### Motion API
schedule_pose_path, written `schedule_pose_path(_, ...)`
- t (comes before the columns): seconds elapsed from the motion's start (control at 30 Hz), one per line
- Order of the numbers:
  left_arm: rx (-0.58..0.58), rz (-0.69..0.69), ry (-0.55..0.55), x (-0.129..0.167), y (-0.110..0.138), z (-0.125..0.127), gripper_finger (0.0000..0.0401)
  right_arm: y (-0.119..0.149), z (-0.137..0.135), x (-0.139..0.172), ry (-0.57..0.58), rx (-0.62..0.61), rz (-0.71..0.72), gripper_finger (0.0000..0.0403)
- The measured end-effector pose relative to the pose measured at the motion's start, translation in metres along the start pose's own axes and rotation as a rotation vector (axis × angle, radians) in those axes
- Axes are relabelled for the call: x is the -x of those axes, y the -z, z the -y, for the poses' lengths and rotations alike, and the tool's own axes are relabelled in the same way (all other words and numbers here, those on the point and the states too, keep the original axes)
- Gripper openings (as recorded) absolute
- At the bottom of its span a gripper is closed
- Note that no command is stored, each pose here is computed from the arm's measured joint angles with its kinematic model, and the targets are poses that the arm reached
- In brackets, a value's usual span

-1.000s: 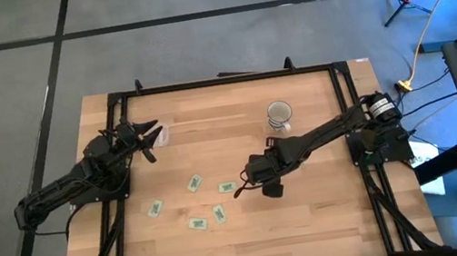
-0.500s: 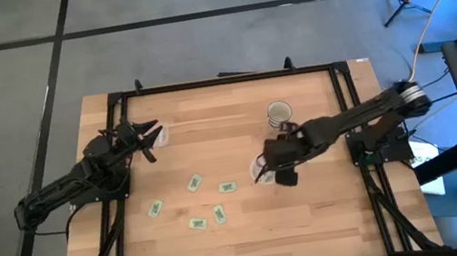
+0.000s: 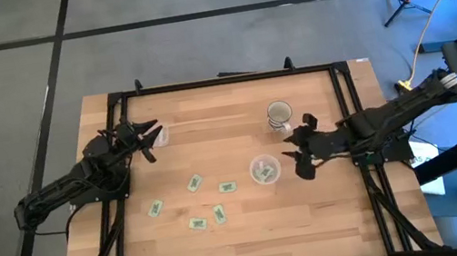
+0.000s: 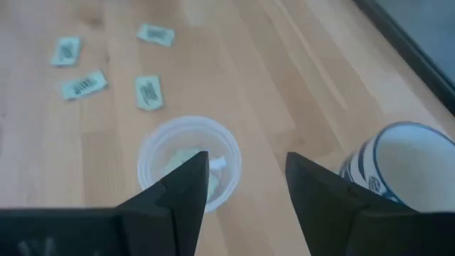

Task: Pick and place Stevia / Truvia into bins
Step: Put the green stevia packet into the circular transparent container

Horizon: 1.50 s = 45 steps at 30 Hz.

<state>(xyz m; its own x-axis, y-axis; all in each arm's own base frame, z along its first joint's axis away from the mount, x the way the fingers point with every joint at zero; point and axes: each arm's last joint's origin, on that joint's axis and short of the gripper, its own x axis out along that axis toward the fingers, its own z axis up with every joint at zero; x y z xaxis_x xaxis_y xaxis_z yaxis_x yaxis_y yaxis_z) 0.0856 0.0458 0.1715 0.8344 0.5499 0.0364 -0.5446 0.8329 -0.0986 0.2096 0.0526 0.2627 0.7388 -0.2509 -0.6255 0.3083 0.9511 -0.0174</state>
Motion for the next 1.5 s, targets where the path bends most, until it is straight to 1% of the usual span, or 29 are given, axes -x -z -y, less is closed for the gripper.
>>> schedule_pose_path(0.13,-0.002,0.006,0.004,0.000,-0.001,0.000,0.0130,0.018,0.010,0.004,-0.039,0.000,0.097,0.0192)
schedule_pose_path(0.17,-0.014,0.005,0.029,0.000,-0.001,0.001,0.0131,0.022,0.012,0.005,-0.046,0.005,0.118,0.0192)
schedule_pose_path(0.23,-0.047,0.001,0.126,0.000,-0.001,0.004,0.0138,0.031,0.017,0.007,-0.057,0.007,0.151,0.0192)
schedule_pose_path(0.33,-0.043,0.024,0.282,0.000,-0.004,0.009,0.0159,0.038,0.025,0.012,-0.064,-0.012,0.204,0.0192)
schedule_pose_path(0.43,-0.050,0.058,0.375,-0.001,-0.008,0.013,0.0182,0.040,0.031,0.019,-0.068,-0.035,0.243,0.0192)
schedule_pose_path(0.53,-0.050,0.047,0.414,-0.004,-0.007,0.017,0.0198,0.037,0.036,0.026,-0.069,-0.038,0.286,0.0192)
schedule_pose_path(0.63,-0.047,0.007,0.449,-0.009,-0.006,0.024,0.0203,0.034,0.039,0.030,-0.064,-0.035,0.317,0.0192)
schedule_pose_path(0.7,-0.054,-0.038,0.477,-0.013,-0.011,0.030,0.0202,0.034,0.041,0.030,-0.057,-0.042,0.324,0.0192)
schedule_pose_path(0.8,-0.122,-0.087,0.521,-0.025,-0.024,0.045,0.0200,0.033,0.043,0.029,-0.045,-0.050,0.320,0.0192)
schedule_pose_path(0.93,-0.293,-0.174,0.586,-0.046,-0.035,0.072,0.0199,0.034,0.044,0.027,-0.033,-0.049,0.309,0.0192)
schedule_pose_path(1.0,-0.364,-0.235,0.621,-0.059,-0.034,0.089,0.0199,0.033,0.044,0.027,-0.033,-0.052,0.313,0.0192)
schedule_pose_path(1.1,-0.459,-0.336,0.655,-0.078,-0.022,0.113,0.0199,0.033,0.044,0.027,-0.032,-0.049,0.312,0.0192)
schedule_pose_path(1.13,-0.468,-0.367,0.661,-0.084,-0.019,0.120,0.0199,0.033,0.044,0.027,-0.032,-0.047,0.312,0.0192)
schedule_pose_path(1.27,-0.422,-0.494,0.680,-0.110,-0.003,0.143,0.0198,0.033,0.044,0.027,-0.030,-0.027,0.312,0.0192)
schedule_pose_path(1.4,-0.470,-0.558,0.773,-0.123,0.016,0.166,0.0198,0.035,0.044,0.026,-0.026,-0.020,0.300,0.0192)
schedule_pose_path(1.5,-0.425,-0.613,0.761,-0.134,0.025,0.178,0.0198,0.036,0.045,0.026,-0.022,-0.012,0.285,0.0192)
